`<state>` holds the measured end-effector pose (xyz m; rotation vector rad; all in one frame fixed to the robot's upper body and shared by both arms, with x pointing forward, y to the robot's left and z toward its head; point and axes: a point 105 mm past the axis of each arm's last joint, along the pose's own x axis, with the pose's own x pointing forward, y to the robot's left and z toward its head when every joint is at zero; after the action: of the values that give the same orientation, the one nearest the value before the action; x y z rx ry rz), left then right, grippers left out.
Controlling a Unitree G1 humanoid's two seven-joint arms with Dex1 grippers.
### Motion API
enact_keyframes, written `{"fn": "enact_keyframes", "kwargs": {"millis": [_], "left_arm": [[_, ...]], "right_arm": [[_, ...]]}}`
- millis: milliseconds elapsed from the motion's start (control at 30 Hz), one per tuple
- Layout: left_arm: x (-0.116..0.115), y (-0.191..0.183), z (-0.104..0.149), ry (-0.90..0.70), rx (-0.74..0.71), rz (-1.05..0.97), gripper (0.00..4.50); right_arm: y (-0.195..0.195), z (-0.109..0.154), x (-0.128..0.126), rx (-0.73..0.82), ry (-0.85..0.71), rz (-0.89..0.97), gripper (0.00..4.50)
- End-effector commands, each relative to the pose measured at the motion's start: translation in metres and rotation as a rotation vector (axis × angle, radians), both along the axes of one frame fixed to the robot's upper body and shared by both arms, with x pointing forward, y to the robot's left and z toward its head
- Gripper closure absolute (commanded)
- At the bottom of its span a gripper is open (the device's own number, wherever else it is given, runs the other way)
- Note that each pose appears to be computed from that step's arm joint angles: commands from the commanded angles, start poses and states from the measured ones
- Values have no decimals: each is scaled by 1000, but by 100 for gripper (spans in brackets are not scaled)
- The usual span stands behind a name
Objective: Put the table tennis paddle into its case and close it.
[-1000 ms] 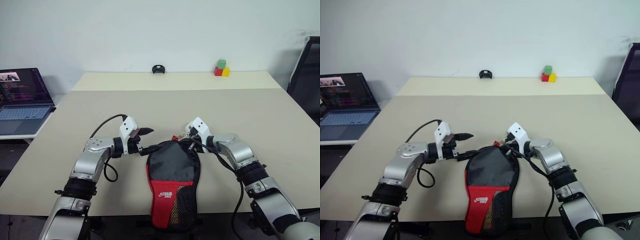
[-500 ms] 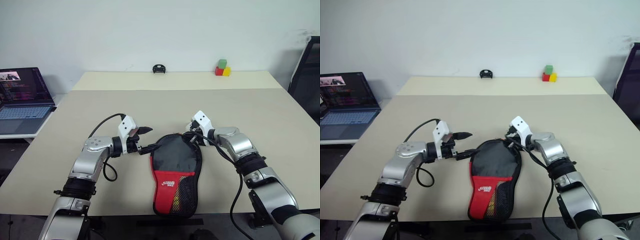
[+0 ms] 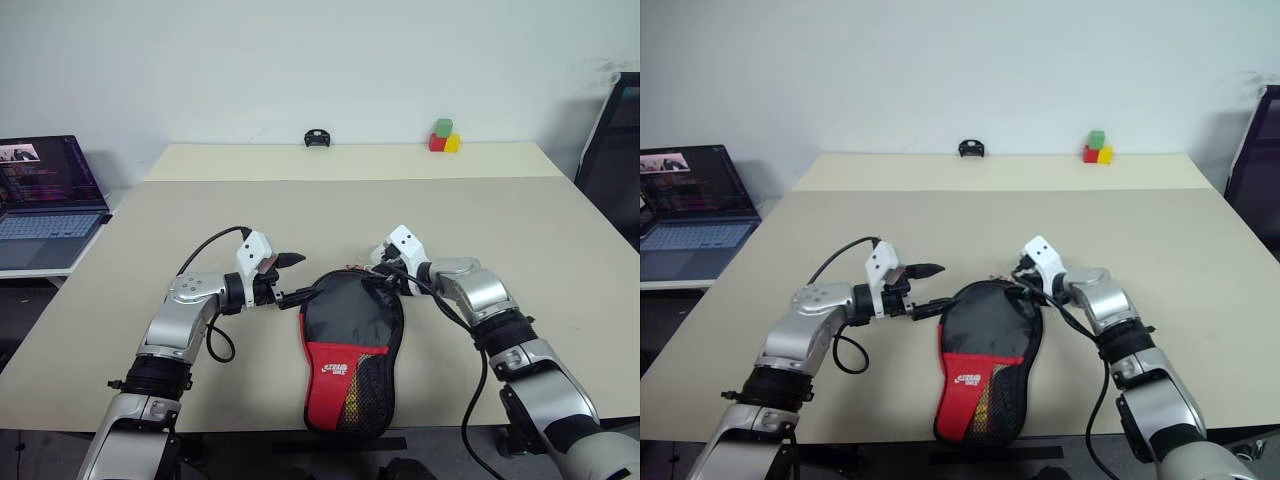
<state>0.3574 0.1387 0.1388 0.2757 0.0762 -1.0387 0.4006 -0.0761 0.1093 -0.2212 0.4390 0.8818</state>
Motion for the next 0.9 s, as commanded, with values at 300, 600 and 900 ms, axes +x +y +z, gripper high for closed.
{"fn": "enact_keyframes", "kwargs": {"millis": [300,600,900], "left_arm": [[-10,-22,12,-45,15,-142,0],[-14,-71,-4,-29,52,-306,0],[-13,-99,-37,13,107,-383,0]], "right_arm": [[-27,63,-37,262,2,25,183],[-82,92,-55,286,-86,-118,183],[-84,88,-61,277,-94,-157,183]]}}
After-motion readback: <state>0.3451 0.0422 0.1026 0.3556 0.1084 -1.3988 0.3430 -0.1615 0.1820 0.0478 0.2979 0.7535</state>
